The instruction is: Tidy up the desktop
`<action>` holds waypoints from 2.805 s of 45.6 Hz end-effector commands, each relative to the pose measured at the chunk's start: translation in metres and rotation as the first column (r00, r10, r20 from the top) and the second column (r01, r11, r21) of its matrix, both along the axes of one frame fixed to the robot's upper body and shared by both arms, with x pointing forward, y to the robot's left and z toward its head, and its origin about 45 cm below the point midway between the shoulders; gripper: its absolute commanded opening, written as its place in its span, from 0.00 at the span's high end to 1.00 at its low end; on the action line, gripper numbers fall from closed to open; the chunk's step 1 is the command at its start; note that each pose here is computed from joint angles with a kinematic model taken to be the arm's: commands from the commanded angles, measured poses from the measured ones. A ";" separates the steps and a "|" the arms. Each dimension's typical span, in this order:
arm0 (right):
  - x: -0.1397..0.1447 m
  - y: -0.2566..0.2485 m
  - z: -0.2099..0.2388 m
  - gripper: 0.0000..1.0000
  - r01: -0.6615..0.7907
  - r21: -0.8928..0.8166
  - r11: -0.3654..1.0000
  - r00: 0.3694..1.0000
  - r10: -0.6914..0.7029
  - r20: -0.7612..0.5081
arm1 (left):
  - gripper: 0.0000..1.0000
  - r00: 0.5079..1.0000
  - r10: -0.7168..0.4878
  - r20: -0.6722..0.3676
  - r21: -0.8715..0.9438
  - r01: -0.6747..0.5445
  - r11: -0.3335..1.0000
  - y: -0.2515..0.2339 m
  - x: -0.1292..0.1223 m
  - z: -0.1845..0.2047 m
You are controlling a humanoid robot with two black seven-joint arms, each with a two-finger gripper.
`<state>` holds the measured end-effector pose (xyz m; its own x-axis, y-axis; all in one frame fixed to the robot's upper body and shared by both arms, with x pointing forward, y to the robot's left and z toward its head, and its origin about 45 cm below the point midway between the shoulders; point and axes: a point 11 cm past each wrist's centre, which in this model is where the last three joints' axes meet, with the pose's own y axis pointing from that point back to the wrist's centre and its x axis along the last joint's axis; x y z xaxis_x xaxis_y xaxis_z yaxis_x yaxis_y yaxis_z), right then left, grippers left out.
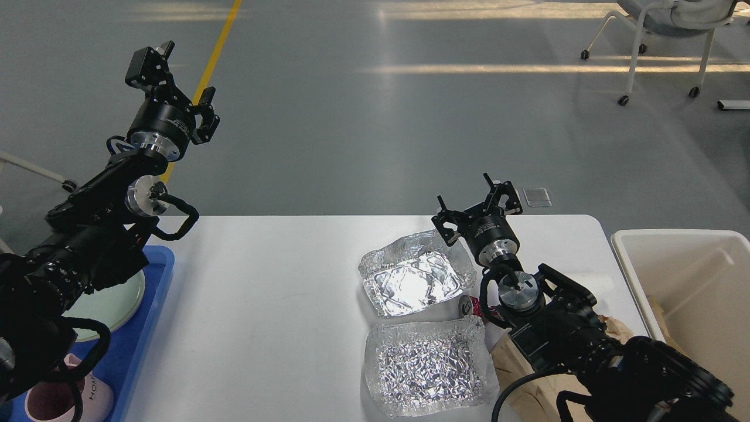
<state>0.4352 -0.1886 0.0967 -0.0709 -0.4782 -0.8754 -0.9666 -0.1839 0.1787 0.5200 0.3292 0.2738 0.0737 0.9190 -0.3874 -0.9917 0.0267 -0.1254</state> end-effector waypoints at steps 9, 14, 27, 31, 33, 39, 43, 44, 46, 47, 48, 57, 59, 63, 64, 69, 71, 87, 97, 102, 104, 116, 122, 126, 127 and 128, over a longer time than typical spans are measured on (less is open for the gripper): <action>0.000 0.000 0.000 0.00 0.000 0.000 1.000 1.000 0.000 0.000 | 0.00 0.994 0.103 -0.031 0.004 -0.103 0.995 0.001 0.003 -0.002; 0.000 0.000 0.000 0.00 -0.001 0.001 1.000 1.000 0.001 0.001 | 0.00 0.994 0.104 -0.028 -0.003 -0.104 0.995 0.001 0.003 -0.002; 0.000 0.000 0.000 0.00 0.000 0.000 1.000 1.000 0.000 0.000 | 0.00 0.996 0.082 -0.039 -0.025 -0.083 0.996 -0.015 0.003 -0.011; 0.000 0.000 0.000 0.00 -0.002 -0.001 1.000 1.000 0.002 0.001 | 0.00 0.996 0.079 -0.037 -0.050 -0.081 0.995 -0.021 0.003 -0.012; 0.000 0.000 0.000 0.00 -0.001 0.001 1.000 1.000 0.001 0.001 | 0.00 0.996 0.078 -0.046 -0.058 -0.081 0.995 -0.023 0.001 -0.018; 0.000 0.000 0.000 0.00 0.000 0.000 1.000 1.000 0.000 0.000 | 0.00 0.996 0.063 -0.067 -0.069 -0.067 0.995 -0.027 -0.004 -0.032; 0.000 0.000 0.000 0.00 0.000 0.000 1.000 1.000 0.000 0.000 | 0.00 0.995 0.054 -0.088 -0.077 -0.061 0.995 -0.027 -0.011 -0.047; 0.000 0.000 0.000 0.00 0.000 0.000 1.000 1.000 0.000 0.000 | 0.00 0.994 0.050 -0.094 -0.081 -0.058 0.995 -0.027 -0.013 -0.052; 0.000 0.000 0.000 0.00 -0.001 0.001 1.000 1.000 0.001 0.001 | 0.00 0.994 0.044 -0.100 -0.090 -0.053 0.995 -0.029 -0.018 -0.060; 0.000 0.000 0.000 0.00 0.000 0.000 1.000 1.000 0.000 0.000 | 0.00 0.994 0.041 -0.102 -0.095 -0.051 0.994 -0.032 -0.020 -0.065; 0.000 0.000 0.000 0.00 0.000 0.000 1.000 1.000 0.000 0.000 | 0.00 0.994 0.040 -0.101 -0.100 -0.050 0.994 -0.035 -0.021 -0.067; 0.000 0.000 0.000 0.00 0.000 0.000 1.000 1.000 0.000 0.000 | 0.00 0.994 0.066 -0.090 -0.114 -0.076 0.991 -0.040 -0.034 -0.088; 0.000 0.000 0.000 0.00 0.000 0.000 1.000 1.000 0.000 0.000 | 0.00 0.994 0.067 -0.090 -0.113 -0.077 0.991 -0.040 -0.035 -0.090; 0.000 0.000 0.000 0.00 0.000 0.000 1.000 1.000 0.000 0.000 | 0.00 0.994 0.066 -0.092 -0.113 -0.076 0.991 -0.040 -0.036 -0.091; 0.000 0.000 0.000 0.00 0.000 0.000 1.000 1.000 0.000 0.000 | 0.00 0.994 0.064 -0.093 -0.114 -0.075 0.991 -0.041 -0.036 -0.091; 0.000 0.000 0.000 0.00 0.000 0.000 1.000 1.000 0.000 0.000 | 0.00 0.992 0.060 -0.107 -0.119 -0.073 0.990 -0.045 -0.040 -0.099; 0.000 0.000 0.000 0.00 0.000 0.000 1.000 1.000 0.000 0.000 | 0.00 0.992 0.063 -0.112 -0.121 -0.077 0.990 -0.045 -0.042 -0.103; 0.000 0.000 0.000 0.00 0.000 0.000 1.000 1.000 0.000 0.000 | 0.00 0.990 0.074 -0.121 -0.122 -0.089 0.988 -0.044 -0.051 -0.116; 0.000 0.000 0.000 0.00 -0.001 0.001 1.000 1.000 0.001 0.001 | 0.00 0.990 0.069 -0.121 -0.117 -0.083 0.990 -0.045 -0.051 -0.116; 0.000 0.000 0.000 0.00 0.000 0.000 1.000 1.000 0.000 0.000 | 0.00 0.990 0.069 -0.121 -0.117 -0.083 0.990 -0.045 -0.051 -0.116; 0.000 0.000 0.000 0.00 0.000 0.000 1.000 1.000 0.000 0.000 | 0.00 0.990 0.069 -0.121 -0.117 -0.083 0.990 -0.045 -0.051 -0.116; 0.000 0.000 0.000 0.00 0.000 0.000 1.000 1.000 0.000 0.000 | 0.00 0.990 0.069 -0.121 -0.117 -0.083 0.990 -0.045 -0.051 -0.116; 0.000 0.000 0.000 0.00 0.000 0.000 1.000 1.000 0.000 0.000 | 0.00 0.990 0.069 -0.121 -0.117 -0.083 0.990 -0.045 -0.051 -0.116; 0.000 0.000 0.000 0.00 -0.001 0.001 1.000 1.000 0.001 0.001 | 0.00 0.990 0.069 -0.121 -0.117 -0.083 0.990 -0.045 -0.051 -0.116; 0.000 0.000 0.000 0.00 0.000 0.000 1.000 1.000 0.000 0.000 | 0.00 0.990 0.069 -0.121 -0.117 -0.083 0.990 -0.045 -0.051 -0.116; 0.000 0.000 0.000 0.00 0.000 0.000 1.000 1.000 0.000 0.000 | 0.00 0.990 0.069 -0.121 -0.117 -0.083 0.990 -0.045 -0.051 -0.116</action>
